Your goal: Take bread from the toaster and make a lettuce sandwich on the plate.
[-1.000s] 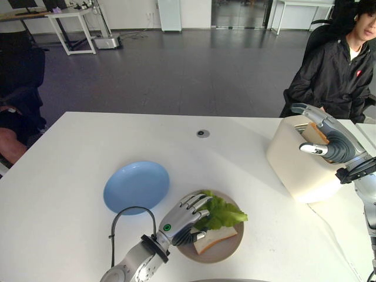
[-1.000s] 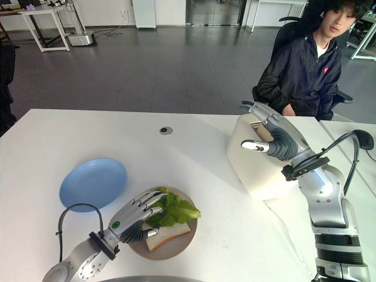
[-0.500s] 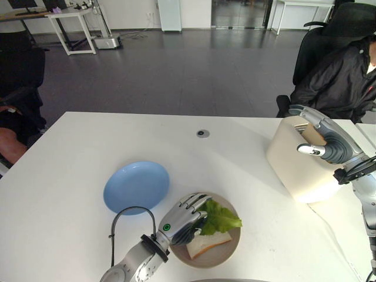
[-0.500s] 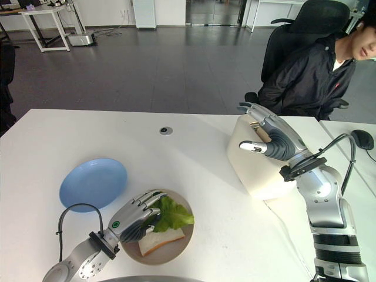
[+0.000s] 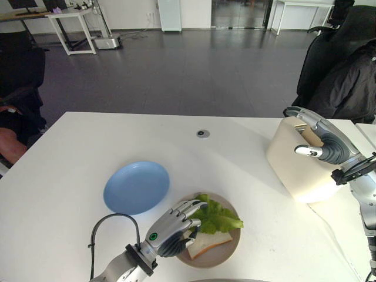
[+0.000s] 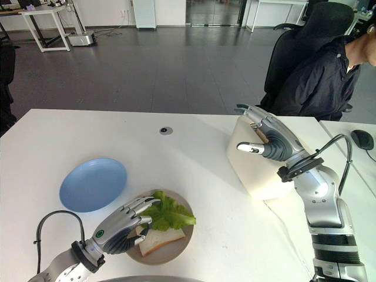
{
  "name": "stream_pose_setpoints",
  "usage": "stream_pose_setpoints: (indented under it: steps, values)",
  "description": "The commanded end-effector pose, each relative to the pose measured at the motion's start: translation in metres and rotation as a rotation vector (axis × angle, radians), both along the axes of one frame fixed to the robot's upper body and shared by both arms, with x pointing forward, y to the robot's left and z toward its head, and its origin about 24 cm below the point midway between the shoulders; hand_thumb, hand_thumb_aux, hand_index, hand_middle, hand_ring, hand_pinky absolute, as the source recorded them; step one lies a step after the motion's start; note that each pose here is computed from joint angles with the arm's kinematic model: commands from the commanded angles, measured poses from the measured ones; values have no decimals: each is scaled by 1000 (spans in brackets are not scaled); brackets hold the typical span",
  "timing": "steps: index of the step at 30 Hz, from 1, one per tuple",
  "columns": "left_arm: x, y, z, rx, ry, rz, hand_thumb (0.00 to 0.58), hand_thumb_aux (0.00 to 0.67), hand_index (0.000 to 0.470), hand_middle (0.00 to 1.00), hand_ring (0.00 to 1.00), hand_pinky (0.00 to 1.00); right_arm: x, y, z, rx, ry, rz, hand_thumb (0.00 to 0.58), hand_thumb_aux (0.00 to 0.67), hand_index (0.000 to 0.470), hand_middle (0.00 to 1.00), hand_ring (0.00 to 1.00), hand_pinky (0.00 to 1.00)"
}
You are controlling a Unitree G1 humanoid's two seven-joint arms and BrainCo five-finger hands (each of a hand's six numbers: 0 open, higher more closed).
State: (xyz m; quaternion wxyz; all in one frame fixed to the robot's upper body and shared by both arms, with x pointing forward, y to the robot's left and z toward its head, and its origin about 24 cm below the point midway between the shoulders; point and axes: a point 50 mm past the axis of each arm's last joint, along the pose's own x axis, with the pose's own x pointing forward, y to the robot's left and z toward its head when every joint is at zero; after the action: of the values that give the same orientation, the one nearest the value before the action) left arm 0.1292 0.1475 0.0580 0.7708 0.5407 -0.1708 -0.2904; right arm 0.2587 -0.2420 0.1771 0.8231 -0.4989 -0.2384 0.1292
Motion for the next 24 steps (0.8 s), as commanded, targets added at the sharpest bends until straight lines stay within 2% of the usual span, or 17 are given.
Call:
stream_pose_setpoints:
  steps: [1,2,3,4,9,10,13,16,19,20,21,22,24]
  values:
    - [1,7,5,-26,-1,27,580,670,470,0,0,0,2,-1,1,-1,-1,-8,0,0,0,0,0,0]
    - [4,7,7,-88,-1,50,580,670,470,0,0,0,1,-3,2,-4,-8,-17,0,0,0,0,0,0]
    - [7,7,10,-160,1,73,438,339,238,0,0,0,1,-7,4,-14,-20,-32,0,0,0,0,0,0]
    - [10,8,13,-244,2,102,0,0,0,0,0,0,1,-13,9,-33,-39,-62,0,0,0,0,0,0]
    - [21,17,23,-543,-3,174,0,0,0,0,0,0,2,-65,25,-227,-70,-346,0,0,0,0,0,0]
    - [22,18,24,-581,-1,177,0,0,0,0,0,0,2,-75,22,-243,-47,-397,0,0,0,0,0,0]
    - [25,22,26,-656,4,185,0,0,0,0,0,0,1,-99,-9,-252,125,-504,0,0,0,0,0,0]
    - [26,26,27,-708,5,196,0,0,0,0,0,0,-2,-106,-35,-206,274,-524,0,0,0,0,0,0]
    - [26,28,28,-727,5,200,0,0,0,0,0,0,-2,-104,-41,-178,320,-507,0,0,0,0,0,0]
    - [26,28,28,-727,6,199,0,0,0,0,0,0,-2,-101,-42,-165,329,-493,23,13,9,0,0,0]
    - [27,28,27,-724,9,198,0,0,0,0,0,0,-3,-98,-42,-150,333,-477,136,84,59,0,0,0]
    - [27,28,26,-719,12,198,0,0,0,0,0,0,-3,-94,-41,-135,333,-456,164,102,72,0,0,0]
    - [26,29,24,-712,16,203,0,0,0,0,0,0,-4,-87,-37,-112,322,-417,108,66,46,0,0,0]
